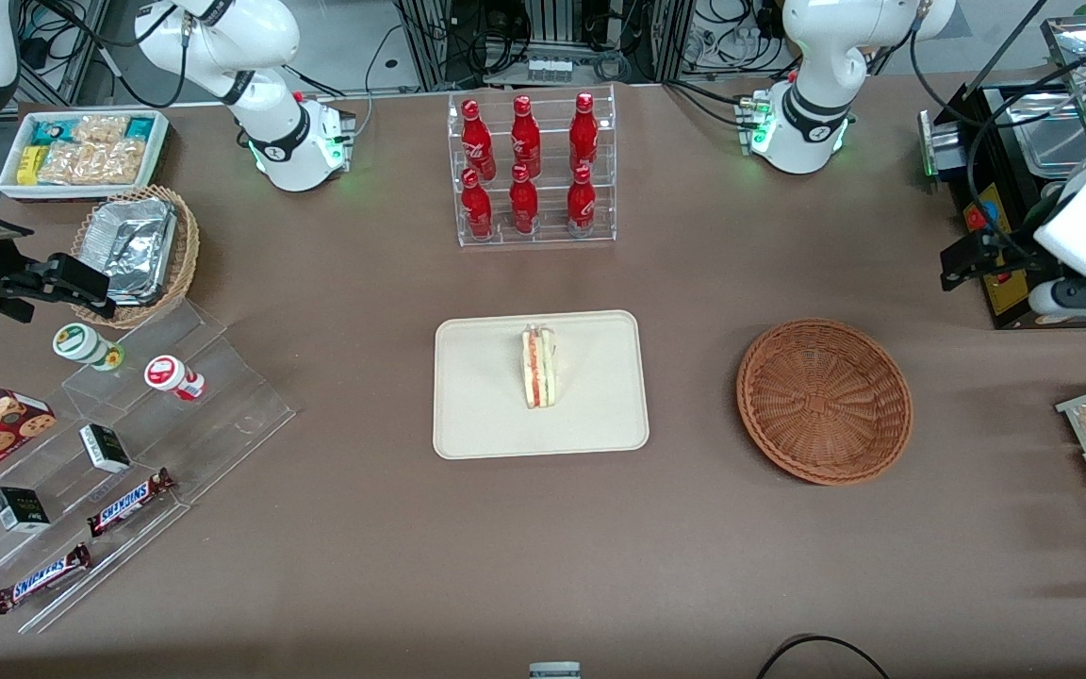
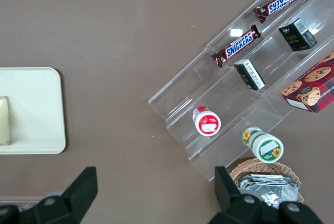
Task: Place sandwich from basket to tray
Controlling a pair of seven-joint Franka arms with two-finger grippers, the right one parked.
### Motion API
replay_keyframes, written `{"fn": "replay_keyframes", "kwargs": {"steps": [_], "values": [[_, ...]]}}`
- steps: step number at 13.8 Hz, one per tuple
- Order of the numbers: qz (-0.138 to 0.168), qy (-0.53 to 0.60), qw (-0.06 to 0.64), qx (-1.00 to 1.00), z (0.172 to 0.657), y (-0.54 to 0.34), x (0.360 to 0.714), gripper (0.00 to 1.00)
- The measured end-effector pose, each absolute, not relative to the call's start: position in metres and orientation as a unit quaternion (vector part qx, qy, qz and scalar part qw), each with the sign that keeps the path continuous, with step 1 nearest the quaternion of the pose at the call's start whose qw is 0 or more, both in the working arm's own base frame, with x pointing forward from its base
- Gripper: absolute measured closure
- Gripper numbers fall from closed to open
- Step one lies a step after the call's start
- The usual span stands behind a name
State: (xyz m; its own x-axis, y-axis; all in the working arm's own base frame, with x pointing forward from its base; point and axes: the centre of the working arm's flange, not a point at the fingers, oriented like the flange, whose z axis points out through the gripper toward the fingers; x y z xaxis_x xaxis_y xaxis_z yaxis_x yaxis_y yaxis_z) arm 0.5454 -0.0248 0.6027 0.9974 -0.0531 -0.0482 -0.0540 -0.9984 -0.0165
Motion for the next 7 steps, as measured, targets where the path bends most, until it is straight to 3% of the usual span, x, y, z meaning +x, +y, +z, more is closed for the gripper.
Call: {"fn": "replay_keyframes", "kwargs": {"steps": [7], "values": [[0.012,0.021,0.006,-1.0,0.6137,-0.0186,0.5422,0.0]]}}
